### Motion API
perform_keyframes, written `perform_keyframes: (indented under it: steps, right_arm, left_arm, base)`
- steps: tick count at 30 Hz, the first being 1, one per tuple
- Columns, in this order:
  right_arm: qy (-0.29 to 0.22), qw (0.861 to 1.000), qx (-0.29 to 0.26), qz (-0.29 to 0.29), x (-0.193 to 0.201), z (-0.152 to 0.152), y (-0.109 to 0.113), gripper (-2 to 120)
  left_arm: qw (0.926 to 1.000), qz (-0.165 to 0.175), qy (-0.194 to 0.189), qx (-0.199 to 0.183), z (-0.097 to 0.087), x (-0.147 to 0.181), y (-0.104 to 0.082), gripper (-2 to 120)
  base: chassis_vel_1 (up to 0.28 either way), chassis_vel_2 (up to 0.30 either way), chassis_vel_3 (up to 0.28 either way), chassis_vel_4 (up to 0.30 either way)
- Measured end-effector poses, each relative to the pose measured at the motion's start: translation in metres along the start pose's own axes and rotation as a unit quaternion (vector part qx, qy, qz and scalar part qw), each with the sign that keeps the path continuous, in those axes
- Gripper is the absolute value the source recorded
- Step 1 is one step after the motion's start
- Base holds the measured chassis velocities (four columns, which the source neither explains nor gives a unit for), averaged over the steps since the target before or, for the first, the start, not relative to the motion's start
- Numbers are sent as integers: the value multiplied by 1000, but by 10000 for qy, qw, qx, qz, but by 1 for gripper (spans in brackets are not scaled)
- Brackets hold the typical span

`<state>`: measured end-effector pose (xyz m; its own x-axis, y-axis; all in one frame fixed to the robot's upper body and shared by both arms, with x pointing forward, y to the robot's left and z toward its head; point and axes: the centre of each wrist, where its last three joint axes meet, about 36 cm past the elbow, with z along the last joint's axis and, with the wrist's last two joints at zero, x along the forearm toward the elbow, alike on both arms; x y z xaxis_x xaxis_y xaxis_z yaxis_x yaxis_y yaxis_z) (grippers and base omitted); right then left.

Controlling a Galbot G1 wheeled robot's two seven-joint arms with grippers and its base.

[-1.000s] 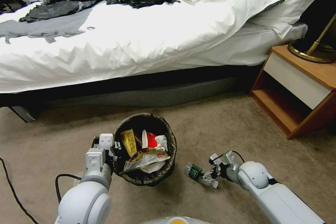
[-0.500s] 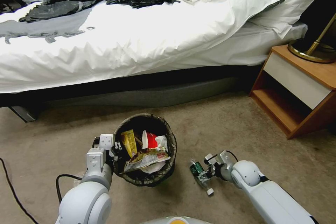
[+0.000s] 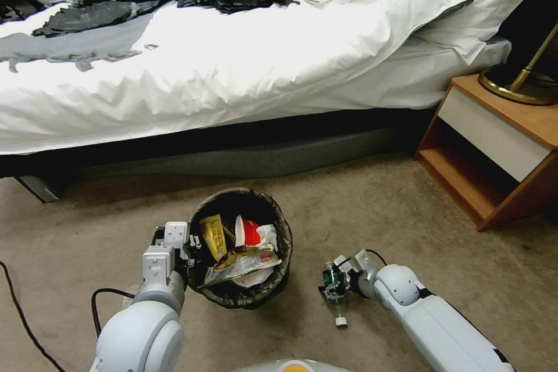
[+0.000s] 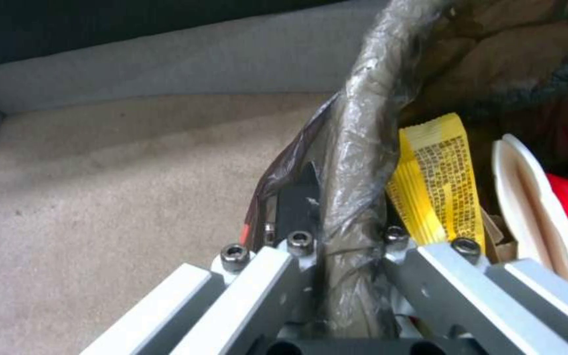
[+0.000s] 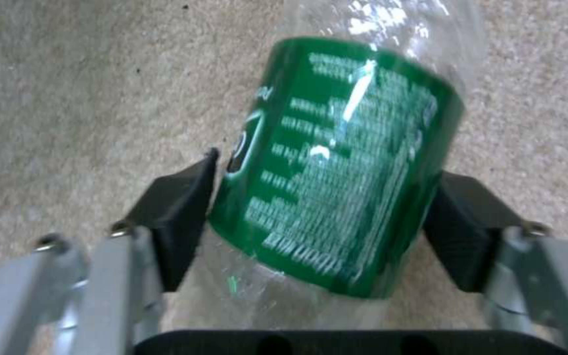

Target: Pick up the trash bin, then pick up the garbage from the floor and place it into the trash bin.

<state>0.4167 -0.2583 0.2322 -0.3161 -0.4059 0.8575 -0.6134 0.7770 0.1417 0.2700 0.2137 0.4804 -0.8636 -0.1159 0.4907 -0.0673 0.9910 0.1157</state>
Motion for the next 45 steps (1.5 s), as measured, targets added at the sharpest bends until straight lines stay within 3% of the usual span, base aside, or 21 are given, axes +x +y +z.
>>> perform_keyframes:
  steps: [7,15,25,30,32,34,36,37,39,40,41,42,44,45]
  right_arm:
    - [-27,10000,-23,-60,3,0,3,41]
    - [-179,9998,-57,-7,12,-6,0,22]
    - [-769,9970,-63,68,47,-18,-13,21]
    - [-1832,9830,-83,-51,109,-48,-18,21]
    - [-1926,9812,-74,-77,114,-51,-18,21]
    - [-2810,9591,239,-252,162,-72,-17,21]
    - [-3039,9517,322,-295,173,-77,-14,21]
    - [-3572,9318,476,-427,197,-89,-5,21]
    - [-4012,9109,765,-582,216,-100,9,21]
    - [-4012,9109,765,-582,216,-100,9,21]
    - [-4267,8929,1143,-873,227,-109,20,21]
    - [-4344,8847,1340,-1035,232,-113,25,21]
    - [-4378,8806,1434,-1110,233,-115,28,21]
    - [-4468,8641,1817,-1436,240,-123,41,21]
  left_arm:
    - [10000,2,-5,-12,0,-1,0,0]
    - [10000,-2,0,-15,0,-2,0,0]
    - [10000,4,4,-3,0,-2,0,0]
    - [10000,82,0,9,-3,3,-1,0]
    - [10000,87,-2,13,-3,3,-1,0]
    - [9999,120,-7,34,-4,4,-2,0]
    - [9999,122,-5,37,-4,4,-2,0]
    - [9999,124,-3,45,-4,4,-2,0]
    - [9999,122,-13,47,-4,4,-3,0]
    - [9999,122,-13,47,-4,4,-3,0]
    - [9999,124,-14,54,-4,4,-3,0]
    - [9999,123,-13,56,-4,4,-3,0]
    - [9999,121,-12,56,-4,4,-3,0]
    - [9999,113,-5,55,-4,4,-2,0]
  base:
    - [0,0,0,0]
    - [0,0,0,0]
    - [0,0,0,0]
    - [0,0,0,0]
    - [0,0,0,0]
    - [0,0,0,0]
    - [0,0,0,0]
    - [0,0,0,0]
    - [0,0,0,0]
    - [0,0,0,0]
    - [0,0,0,0]
    - [0,0,0,0]
    - [0,0,0,0]
    - [0,0,0,0]
